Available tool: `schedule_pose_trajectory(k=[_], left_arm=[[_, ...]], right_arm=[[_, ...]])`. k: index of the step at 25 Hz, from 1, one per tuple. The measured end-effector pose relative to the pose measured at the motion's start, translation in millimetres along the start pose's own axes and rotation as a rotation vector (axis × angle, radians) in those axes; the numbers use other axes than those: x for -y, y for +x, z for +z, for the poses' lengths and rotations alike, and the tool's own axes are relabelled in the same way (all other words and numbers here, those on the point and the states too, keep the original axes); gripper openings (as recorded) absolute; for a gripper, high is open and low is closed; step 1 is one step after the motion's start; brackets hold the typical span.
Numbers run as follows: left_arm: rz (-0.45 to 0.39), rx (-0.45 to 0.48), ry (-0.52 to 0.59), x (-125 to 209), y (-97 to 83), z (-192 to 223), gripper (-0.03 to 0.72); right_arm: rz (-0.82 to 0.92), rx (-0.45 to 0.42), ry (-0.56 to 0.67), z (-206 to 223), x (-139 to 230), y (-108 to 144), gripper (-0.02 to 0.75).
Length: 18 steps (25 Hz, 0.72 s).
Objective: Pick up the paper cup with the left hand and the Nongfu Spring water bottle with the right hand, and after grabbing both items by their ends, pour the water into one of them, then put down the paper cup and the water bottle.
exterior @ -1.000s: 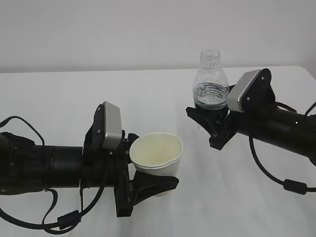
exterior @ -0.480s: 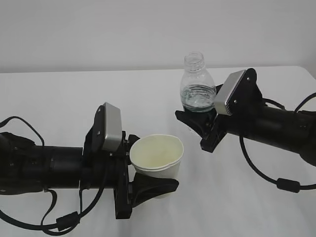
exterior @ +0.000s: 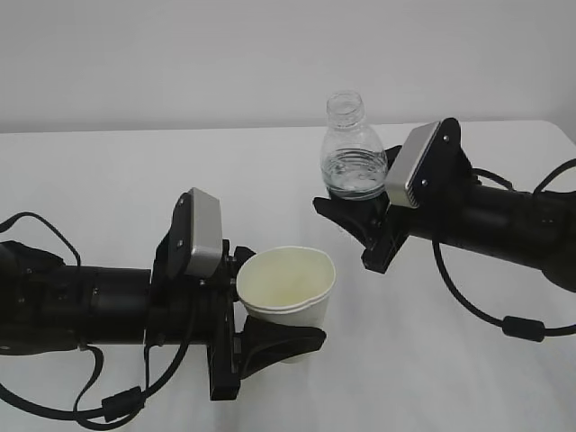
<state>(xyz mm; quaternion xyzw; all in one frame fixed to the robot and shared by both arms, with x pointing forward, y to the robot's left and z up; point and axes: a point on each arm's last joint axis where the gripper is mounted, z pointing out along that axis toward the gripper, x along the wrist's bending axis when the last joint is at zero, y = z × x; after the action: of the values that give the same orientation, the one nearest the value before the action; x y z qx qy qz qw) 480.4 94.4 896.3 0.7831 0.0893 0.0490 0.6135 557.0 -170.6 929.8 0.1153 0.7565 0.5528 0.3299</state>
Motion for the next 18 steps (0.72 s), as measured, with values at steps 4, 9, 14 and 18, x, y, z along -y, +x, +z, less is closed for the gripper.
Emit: schedule_pose_trajectory(k=[4, 9, 14, 18], left_arm=[[0.0, 0.003, -0.008, -0.8, -0.3, 0.0, 0.476], [0.0, 0.005, -0.012, -1.1, -0.4, 0.0, 0.475], [0.0, 0.004, -0.012, -1.1, -0.4, 0.0, 0.475], [0.005, 0.014, -0.009, -0.8, -1.2, 0.0, 0.475]], right_arm=[[-0.016, -0.01, -0.007, 1.6, -1.9, -1.3, 0.474], [-0.056, -0.012, -0.01, 2.5, -2.9, -2.2, 0.474], [-0.074, -0.014, -0.012, 3.7, -2.8, -3.0, 0.474], [-0.084, -0.04, 0.004, 7.6, 6.8, 0.4, 0.474]])
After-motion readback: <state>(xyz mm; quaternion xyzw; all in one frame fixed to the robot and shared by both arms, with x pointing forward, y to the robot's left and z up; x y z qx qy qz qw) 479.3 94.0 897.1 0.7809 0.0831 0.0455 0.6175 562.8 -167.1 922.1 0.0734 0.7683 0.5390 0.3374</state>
